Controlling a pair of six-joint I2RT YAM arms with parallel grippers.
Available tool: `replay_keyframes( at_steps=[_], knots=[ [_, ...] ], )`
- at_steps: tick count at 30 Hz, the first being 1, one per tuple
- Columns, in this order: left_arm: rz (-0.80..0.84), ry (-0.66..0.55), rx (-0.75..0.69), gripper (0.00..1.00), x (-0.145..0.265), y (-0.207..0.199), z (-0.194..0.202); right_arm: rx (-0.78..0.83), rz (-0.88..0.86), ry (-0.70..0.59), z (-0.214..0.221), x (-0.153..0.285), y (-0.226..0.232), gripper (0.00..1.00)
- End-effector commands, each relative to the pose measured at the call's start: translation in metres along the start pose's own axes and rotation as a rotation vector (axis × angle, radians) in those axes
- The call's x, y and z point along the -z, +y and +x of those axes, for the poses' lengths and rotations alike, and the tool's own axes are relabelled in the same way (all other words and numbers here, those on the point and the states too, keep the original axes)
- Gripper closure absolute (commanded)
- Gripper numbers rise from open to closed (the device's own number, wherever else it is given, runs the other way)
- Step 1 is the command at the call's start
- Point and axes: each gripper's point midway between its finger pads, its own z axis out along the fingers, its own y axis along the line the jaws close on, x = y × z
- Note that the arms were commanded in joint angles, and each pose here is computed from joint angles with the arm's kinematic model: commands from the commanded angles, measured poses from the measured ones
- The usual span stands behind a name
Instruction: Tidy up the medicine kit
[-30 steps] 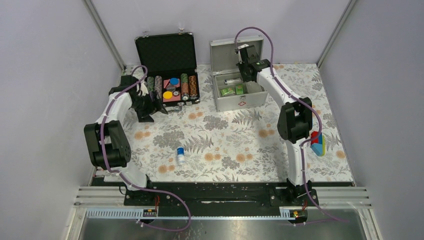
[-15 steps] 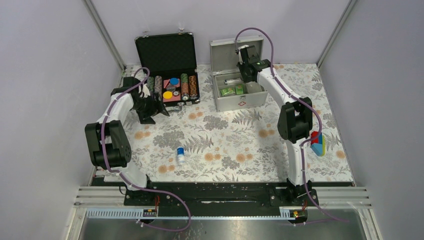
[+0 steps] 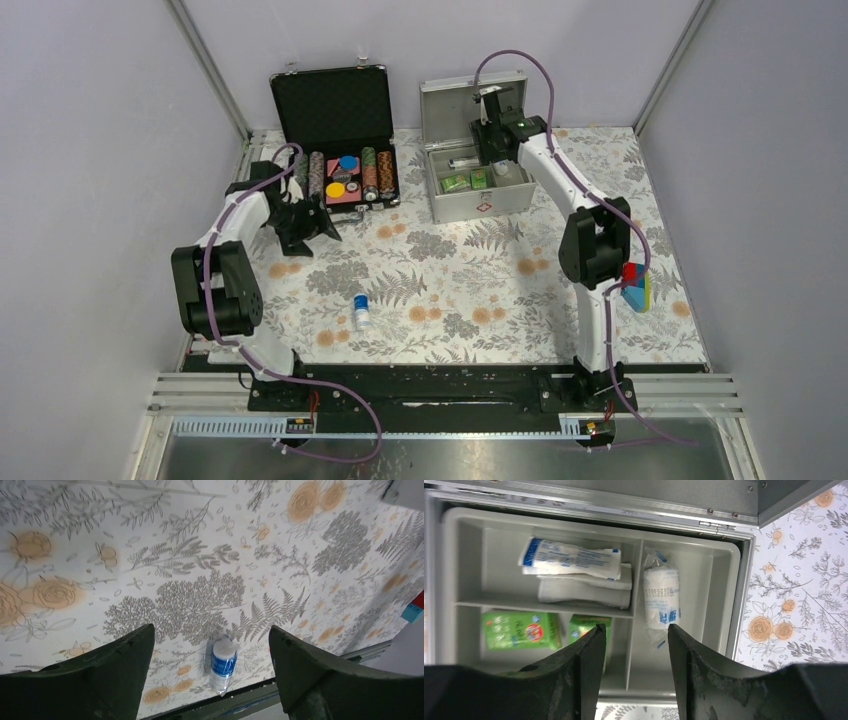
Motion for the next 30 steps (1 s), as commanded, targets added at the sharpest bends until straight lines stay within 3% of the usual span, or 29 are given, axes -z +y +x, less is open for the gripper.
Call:
replay_keyframes(
  at_steps=[1, 6, 16, 20, 25, 29, 30],
  knots=[
    [0.018, 0.008, -0.008, 0.16, 0.003, -0.002, 0.015, -0.079, -0.08, -0.123, -0.037, 0.063, 0.002, 0.44],
    [0.066, 0.127, -0.036, 0.25, -0.015, -0.004, 0.049, -0.081, -0.117, -0.102, -0.022, 0.077, 0.007, 0.44],
    [0.108, 0.406, -0.303, 0.43, -0.046, -0.043, 0.131, -0.093, -0.17, -0.047, 0.017, 0.1, 0.013, 0.44],
    [0.054, 0.496, -0.332, 0.59, -0.056, -0.038, 0.146, -0.102, -0.182, -0.033, 0.027, 0.105, 0.015, 0.44],
    [0.002, 0.5, -0.324, 0.74, -0.059, -0.032, 0.142, -0.103, -0.184, -0.029, 0.031, 0.109, 0.015, 0.44],
    [0.029, 0.495, -0.351, 1.0, -0.059, -0.038, 0.137, -0.102, -0.185, -0.031, 0.031, 0.109, 0.016, 0.45],
    [0.039, 0.486, -0.364, 1.0, -0.058, -0.041, 0.133, -0.099, -0.184, -0.032, 0.03, 0.108, 0.015, 0.45]
  ],
)
